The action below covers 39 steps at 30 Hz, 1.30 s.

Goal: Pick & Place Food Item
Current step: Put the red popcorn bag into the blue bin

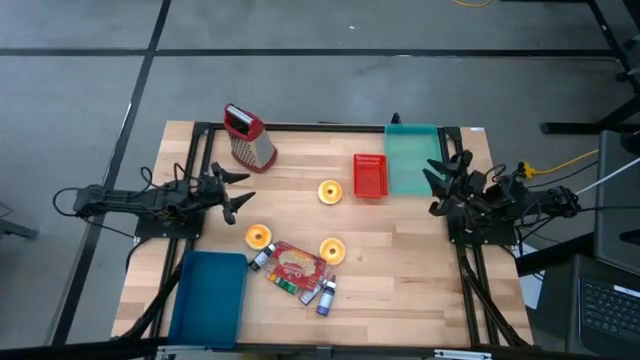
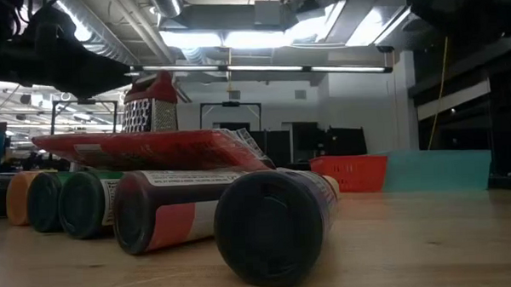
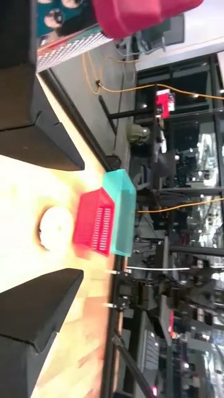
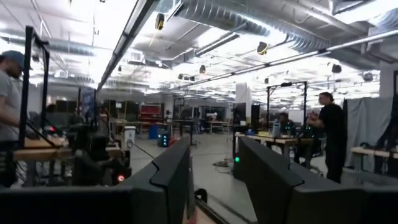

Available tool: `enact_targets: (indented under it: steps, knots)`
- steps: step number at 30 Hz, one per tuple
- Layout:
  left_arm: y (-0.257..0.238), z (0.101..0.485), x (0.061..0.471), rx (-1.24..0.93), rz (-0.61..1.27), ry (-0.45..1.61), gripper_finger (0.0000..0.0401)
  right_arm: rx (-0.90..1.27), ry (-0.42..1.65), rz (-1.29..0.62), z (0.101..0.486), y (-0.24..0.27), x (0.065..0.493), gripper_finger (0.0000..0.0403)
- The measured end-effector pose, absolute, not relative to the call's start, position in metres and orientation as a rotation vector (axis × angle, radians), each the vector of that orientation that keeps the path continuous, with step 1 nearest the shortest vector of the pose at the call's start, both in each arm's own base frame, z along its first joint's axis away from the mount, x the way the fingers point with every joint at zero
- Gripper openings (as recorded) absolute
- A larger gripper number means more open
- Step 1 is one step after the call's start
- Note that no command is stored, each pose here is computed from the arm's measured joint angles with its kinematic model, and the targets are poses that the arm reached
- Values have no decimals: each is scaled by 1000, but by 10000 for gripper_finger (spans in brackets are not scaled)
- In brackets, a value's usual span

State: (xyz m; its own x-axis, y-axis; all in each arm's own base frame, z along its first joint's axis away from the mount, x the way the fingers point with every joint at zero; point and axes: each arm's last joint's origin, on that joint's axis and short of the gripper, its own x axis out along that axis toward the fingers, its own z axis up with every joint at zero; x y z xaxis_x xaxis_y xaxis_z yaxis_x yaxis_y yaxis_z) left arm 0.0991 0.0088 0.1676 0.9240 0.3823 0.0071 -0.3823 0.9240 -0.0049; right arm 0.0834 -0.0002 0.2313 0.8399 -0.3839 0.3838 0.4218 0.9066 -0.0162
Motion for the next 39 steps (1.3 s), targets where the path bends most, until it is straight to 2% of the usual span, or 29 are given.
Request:
enact_targets:
  steps: [9, 16, 21, 27, 32, 39]
  knots:
    - [9, 162, 104, 52, 420, 71, 267, 39, -206, -414, 212, 1, 97, 142]
    - [9, 165, 106, 50, 416, 40, 267, 65, -137, -454, 205, 2, 108, 142]
    - [9, 166, 107, 42, 415, 28, 267, -75, -229, -534, 218, -4, 111, 142]
    - [8, 167, 107, -21, 360, 14, 267, -233, -339, -574, 260, -12, 106, 142]
    - [7, 167, 108, -53, 335, 9, 267, -295, -311, -541, 279, -14, 109, 142]
    - [2, 172, 110, -76, 221, -39, 261, -339, -246, -581, 283, -20, 120, 142]
